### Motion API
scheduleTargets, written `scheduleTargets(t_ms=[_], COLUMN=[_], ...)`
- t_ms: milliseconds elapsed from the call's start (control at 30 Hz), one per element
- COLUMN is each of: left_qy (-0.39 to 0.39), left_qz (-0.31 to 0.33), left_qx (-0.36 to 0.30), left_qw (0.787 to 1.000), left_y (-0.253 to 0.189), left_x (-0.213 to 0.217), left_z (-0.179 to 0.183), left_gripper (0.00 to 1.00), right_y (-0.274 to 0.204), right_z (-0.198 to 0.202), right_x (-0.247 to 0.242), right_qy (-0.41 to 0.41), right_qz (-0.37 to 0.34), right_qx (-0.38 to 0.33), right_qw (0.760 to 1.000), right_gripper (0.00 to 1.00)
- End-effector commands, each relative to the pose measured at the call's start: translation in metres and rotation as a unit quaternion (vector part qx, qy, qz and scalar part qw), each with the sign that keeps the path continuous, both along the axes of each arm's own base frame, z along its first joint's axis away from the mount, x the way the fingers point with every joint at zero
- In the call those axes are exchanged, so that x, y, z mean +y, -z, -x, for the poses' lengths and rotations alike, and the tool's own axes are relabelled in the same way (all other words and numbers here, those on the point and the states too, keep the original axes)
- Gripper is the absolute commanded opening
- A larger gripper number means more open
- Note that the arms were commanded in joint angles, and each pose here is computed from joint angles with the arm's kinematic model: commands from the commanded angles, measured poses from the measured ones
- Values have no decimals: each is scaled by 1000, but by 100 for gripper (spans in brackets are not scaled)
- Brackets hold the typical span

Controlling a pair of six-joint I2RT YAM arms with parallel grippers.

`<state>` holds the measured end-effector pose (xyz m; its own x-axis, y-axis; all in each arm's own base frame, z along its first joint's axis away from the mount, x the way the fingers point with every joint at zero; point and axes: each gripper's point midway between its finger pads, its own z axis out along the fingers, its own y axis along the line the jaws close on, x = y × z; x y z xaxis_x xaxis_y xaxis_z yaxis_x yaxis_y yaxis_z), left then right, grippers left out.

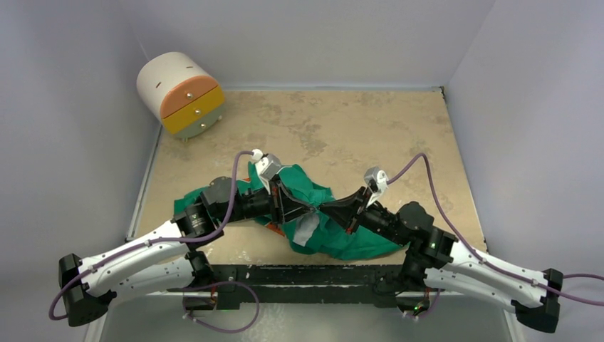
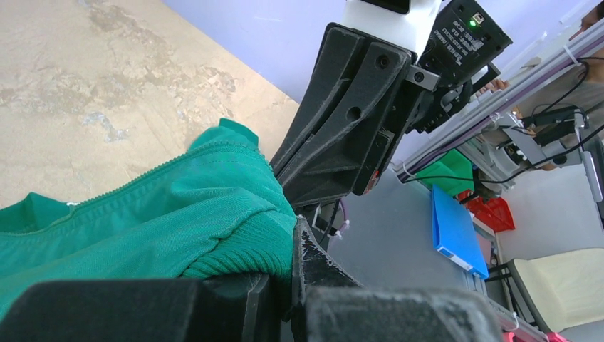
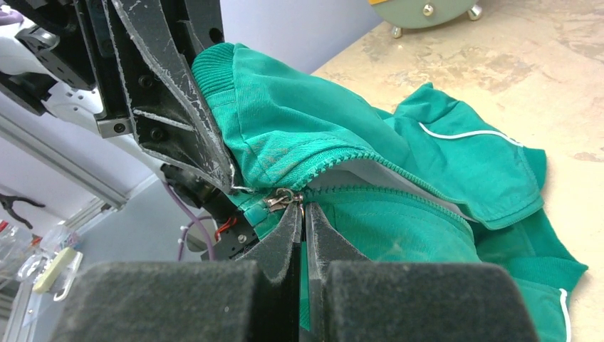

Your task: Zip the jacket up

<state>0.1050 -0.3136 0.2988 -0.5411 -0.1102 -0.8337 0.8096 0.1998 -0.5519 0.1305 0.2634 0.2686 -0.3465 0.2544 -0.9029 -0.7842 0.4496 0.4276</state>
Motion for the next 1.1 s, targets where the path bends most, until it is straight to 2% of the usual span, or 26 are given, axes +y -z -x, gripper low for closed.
scheduleTargets(t_ms=[0, 200, 333, 467, 667, 867, 1067], left_qy=[54, 65, 60, 30, -70, -98, -111], left_qz=[46, 50, 55, 52, 39, 45, 28], left_qx=[-33, -30, -34, -35, -29, -23, -3], left_qw=[997, 996, 996, 998, 996, 994, 993], left_y=[-39, -42, -45, -45, -44, -47, -41], left_x=[1, 2, 4, 6, 15, 18, 19], left_z=[23, 27, 27, 18, -15, -24, -28], left_gripper=[0, 0, 0, 0, 0, 10, 17], right_y=[-34, -21, -19, -14, -17, -16, -11], right_z=[-34, -46, -43, -27, -4, 4, -5], right_x=[-22, -29, -26, -14, 2, 20, 31], right_qy=[104, 148, 135, 79, -5, -52, -46], right_qz=[-23, -6, -7, -8, -6, 7, 9], right_qx=[-28, -6, -5, -20, -65, -77, -64], right_qw=[994, 989, 991, 997, 998, 996, 997], right_gripper=[0, 0, 0, 0, 0, 0, 0])
